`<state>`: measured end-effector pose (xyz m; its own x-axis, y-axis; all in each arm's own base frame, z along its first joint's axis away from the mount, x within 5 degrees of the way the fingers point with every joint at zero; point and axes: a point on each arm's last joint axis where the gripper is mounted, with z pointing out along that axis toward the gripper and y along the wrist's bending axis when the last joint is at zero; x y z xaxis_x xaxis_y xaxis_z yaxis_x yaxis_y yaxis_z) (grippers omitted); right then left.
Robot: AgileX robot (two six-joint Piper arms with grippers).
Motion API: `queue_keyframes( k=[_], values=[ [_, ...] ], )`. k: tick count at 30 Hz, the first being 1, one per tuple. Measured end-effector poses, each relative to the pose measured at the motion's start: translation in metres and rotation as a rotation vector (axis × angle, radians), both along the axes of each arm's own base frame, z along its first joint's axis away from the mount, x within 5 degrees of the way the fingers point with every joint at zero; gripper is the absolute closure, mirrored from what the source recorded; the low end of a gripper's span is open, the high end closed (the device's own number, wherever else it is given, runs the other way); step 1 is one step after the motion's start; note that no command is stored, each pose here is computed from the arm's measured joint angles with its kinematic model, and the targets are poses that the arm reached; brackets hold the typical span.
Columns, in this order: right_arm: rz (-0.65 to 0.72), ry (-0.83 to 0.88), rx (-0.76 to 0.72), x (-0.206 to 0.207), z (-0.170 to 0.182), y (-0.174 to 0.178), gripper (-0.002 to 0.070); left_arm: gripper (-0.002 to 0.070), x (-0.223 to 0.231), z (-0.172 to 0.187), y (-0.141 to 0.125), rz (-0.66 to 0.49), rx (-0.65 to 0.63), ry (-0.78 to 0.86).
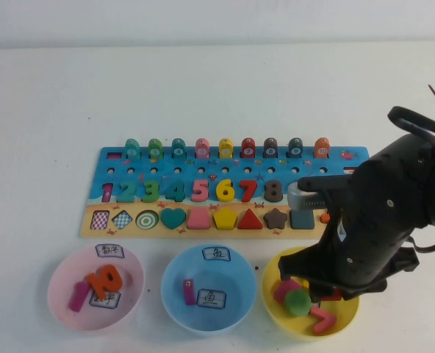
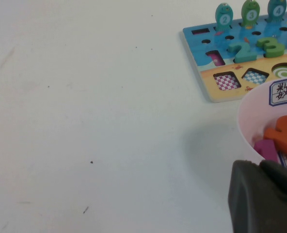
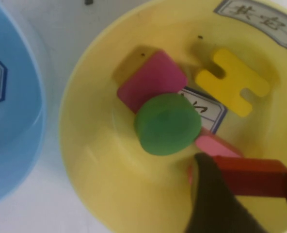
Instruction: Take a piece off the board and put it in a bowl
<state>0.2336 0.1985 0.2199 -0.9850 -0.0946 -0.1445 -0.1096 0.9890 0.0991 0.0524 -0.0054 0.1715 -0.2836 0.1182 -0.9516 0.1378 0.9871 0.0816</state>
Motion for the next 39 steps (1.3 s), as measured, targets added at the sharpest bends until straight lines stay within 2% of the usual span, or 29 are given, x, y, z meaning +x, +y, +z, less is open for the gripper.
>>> queue_keyframes(
  k=[17,26,31,36,39],
  values=[
    [0.016,0.014,-0.015,-0.001,-0.010,-0.001,0.0393,0.0680,0.000,0.000,0.000,0.000,0.000,0.000],
    [0.019,0.016,-0.011,-0.001,-0.010,0.000,0.0309,0.0680,0.000,0.000,0.000,0.000,0.000,0.000],
    [0.016,0.021,-0.008,-0.001,-0.010,0.000,0.0290,0.0680,0.000,0.000,0.000,0.000,0.000,0.000],
    [0.016,0.012,-0.001,-0.003,-0.006,-0.001,0.0300,0.0680,0.000,0.000,0.000,0.000,0.000,0.000],
    [0.049,-0.029,0.025,-0.008,0.011,-0.006,0.0363,0.0680,0.000,0.000,0.000,0.000,0.000,0.000]
  ],
)
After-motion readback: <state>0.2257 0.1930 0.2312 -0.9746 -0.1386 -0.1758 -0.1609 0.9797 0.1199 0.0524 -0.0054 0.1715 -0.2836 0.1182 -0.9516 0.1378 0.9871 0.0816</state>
